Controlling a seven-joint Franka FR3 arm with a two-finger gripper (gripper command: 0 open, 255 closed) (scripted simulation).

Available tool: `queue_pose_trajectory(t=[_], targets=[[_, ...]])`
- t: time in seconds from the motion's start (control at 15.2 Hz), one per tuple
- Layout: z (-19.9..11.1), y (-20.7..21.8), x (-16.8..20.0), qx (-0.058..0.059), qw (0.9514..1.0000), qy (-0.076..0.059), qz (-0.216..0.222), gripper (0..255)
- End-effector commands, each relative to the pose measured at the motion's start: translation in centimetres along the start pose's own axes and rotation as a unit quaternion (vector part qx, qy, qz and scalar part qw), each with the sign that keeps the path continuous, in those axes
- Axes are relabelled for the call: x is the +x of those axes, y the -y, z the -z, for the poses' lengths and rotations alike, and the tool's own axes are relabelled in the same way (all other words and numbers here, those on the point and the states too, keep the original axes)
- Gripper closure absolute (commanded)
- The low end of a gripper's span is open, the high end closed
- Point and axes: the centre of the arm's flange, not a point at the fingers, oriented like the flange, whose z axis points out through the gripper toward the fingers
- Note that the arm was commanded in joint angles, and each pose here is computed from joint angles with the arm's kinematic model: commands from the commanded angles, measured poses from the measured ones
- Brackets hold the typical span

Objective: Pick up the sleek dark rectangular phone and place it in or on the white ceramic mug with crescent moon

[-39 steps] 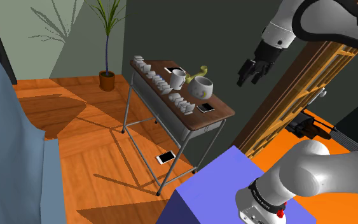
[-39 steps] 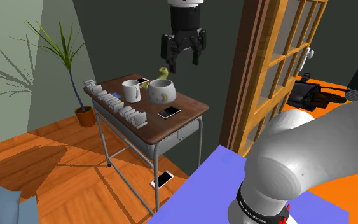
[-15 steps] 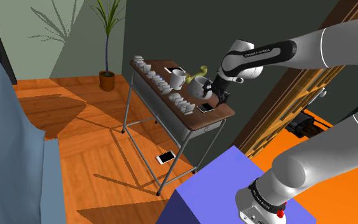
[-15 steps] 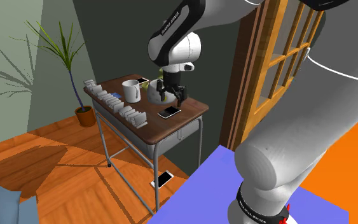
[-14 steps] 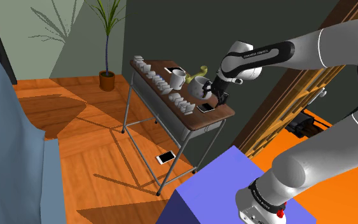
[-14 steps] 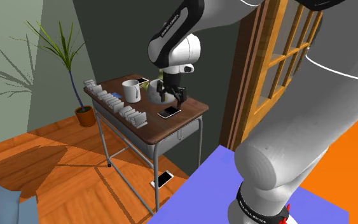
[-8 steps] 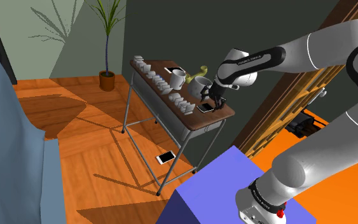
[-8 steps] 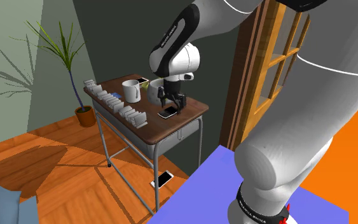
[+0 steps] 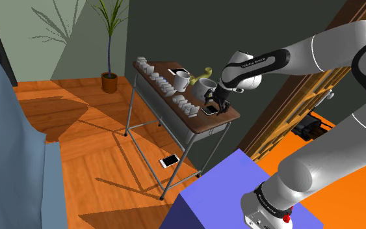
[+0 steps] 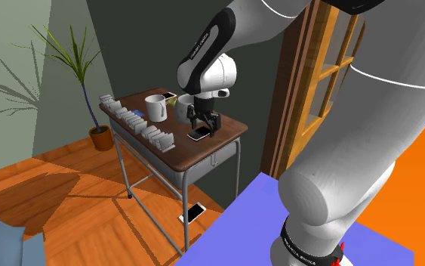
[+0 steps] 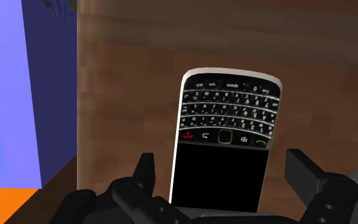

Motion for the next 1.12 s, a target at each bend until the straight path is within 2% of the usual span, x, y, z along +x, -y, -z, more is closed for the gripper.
queue_pose_trajectory(t=[0.0, 0.59, 1.06], targets=[[0.0, 0.0, 0.0, 0.0, 1.0, 0.0, 0.0, 255], [0.0, 0.0, 0.0, 0.0, 1.0, 0.0, 0.0, 255], [3.7, 0.2, -0.1, 0.0, 1.0, 0.0, 0.0, 255]])
